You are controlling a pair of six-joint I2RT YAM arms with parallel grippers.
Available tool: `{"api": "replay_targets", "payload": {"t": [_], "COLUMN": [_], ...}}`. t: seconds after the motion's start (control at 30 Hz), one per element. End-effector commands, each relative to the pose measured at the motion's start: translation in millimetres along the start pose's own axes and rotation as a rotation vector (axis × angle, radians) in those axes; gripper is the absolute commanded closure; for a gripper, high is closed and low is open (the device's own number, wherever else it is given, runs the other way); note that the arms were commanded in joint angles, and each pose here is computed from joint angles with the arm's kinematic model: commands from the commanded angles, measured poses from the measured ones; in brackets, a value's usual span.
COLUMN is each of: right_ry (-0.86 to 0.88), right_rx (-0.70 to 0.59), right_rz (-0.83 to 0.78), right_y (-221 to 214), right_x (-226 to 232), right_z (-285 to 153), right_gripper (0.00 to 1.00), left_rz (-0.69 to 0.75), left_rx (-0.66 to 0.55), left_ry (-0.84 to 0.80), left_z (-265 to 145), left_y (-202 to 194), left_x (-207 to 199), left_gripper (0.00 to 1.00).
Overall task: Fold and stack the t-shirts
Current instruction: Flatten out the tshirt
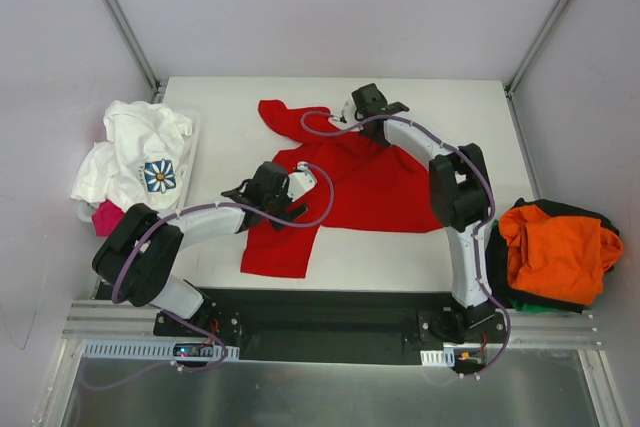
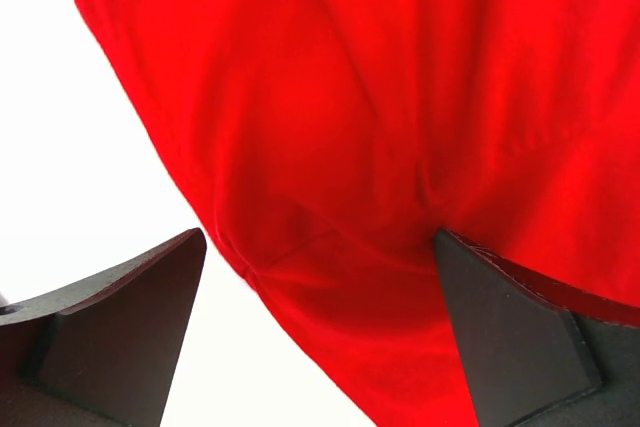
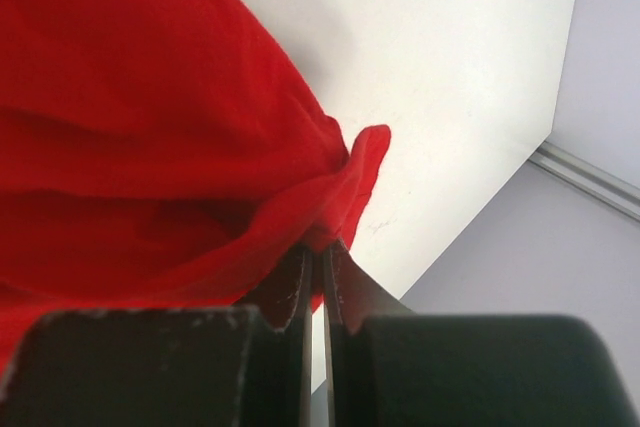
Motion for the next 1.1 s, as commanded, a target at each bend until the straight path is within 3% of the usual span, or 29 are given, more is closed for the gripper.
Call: {"api": "replay_targets", "payload": {"t": [0.0,0.57,0.67,0.73,0.83,0.9,1.07], "right_ry": [-0.064,-0.138,-0.134,-0.130,-0.122,-0.120,-0.109], "right_rx": [0.002,0.005,0.005,0.006,0.019,0.024,0.003], "right_rz": [0.013,-0.024,-0.019,-0.016,-0.021,-0.017,0.006], "right_y": [1.2,1.7,-1.7,-2.8,-5.6,-7.3,-4.7], "right_x": [-27.1,-55.2,-56.0,-55.3,-52.3,-51.7,-51.1], "right_z": [3.1,-0.2,-2.1,-1.5,5.0,7.0,3.5], "right_gripper": [0.97,0.81,0.70,0.70,0.82,0.82,0.65], "left_rz": [0.015,0.011,0.008,0.009,0.010,0.009,0.007], "left_rx": [0.082,0.106,0.101,0.096,0.093,0.096,0.094], "left_ry": [-0.030,-0.043,-0.040,-0.037,-0.032,-0.028,-0.022], "left_z": [0.0,1.9,1.1,0.5,-0.3,-0.9,-1.8], "left_y": [-25.1,-36.0,-34.9,-33.7,-33.1,-34.0,-34.2], "left_x": [-15.0,-22.2,-22.0,-21.1,-19.9,-19.7,-18.7], "left_gripper": [0.01,0.01,0.01,0.01,0.01,0.01,0.01]}}
Point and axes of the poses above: each gripper's point midway between its finger pads, its own z axis out along the fingers, its own x axis along the line the jaws close on, y = z × x, the point moved 3 cm from there along -z, back along the fingers, and after that the axes turned 7 degrees about z, right-handed, at the moved point
